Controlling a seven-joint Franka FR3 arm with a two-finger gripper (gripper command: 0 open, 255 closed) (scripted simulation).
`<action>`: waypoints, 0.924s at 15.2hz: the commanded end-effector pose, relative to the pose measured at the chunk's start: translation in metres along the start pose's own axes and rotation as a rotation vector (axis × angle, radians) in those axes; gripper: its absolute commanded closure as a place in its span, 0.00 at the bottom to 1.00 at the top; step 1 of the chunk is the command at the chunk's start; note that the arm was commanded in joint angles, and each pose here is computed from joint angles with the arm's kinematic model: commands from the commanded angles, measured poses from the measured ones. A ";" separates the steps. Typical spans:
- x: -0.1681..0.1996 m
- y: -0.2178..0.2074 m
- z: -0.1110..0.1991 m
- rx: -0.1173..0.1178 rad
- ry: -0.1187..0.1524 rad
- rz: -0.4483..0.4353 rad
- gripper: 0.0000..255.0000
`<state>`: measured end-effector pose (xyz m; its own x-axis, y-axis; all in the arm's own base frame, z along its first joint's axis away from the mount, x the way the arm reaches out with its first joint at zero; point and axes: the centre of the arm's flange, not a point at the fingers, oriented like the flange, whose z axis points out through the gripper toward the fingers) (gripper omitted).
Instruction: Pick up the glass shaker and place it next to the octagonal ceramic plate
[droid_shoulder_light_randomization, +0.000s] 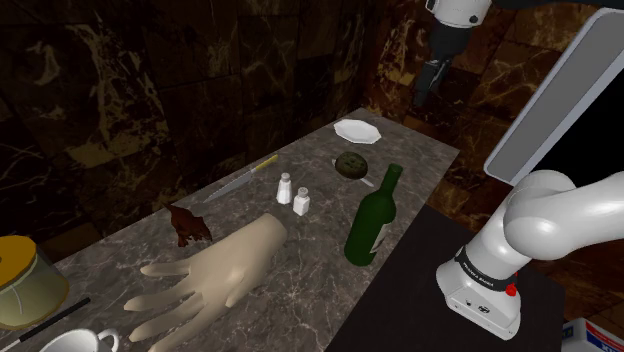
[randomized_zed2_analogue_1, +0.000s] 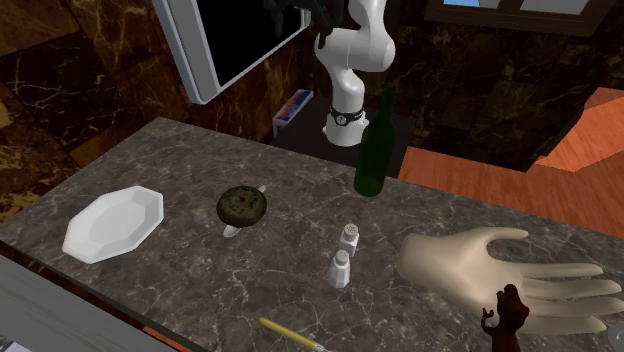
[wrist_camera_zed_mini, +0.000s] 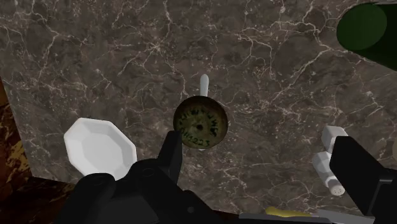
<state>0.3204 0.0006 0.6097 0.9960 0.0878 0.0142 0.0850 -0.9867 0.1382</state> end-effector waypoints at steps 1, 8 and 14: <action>0.000 0.000 0.000 0.000 0.000 0.000 0.00; 0.038 -0.032 0.070 0.055 0.049 -0.001 0.00; 0.073 -0.063 0.127 0.103 0.091 -0.001 0.00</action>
<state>0.3865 0.0467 0.4878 0.9908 0.0969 0.0949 0.0930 -0.9947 0.0449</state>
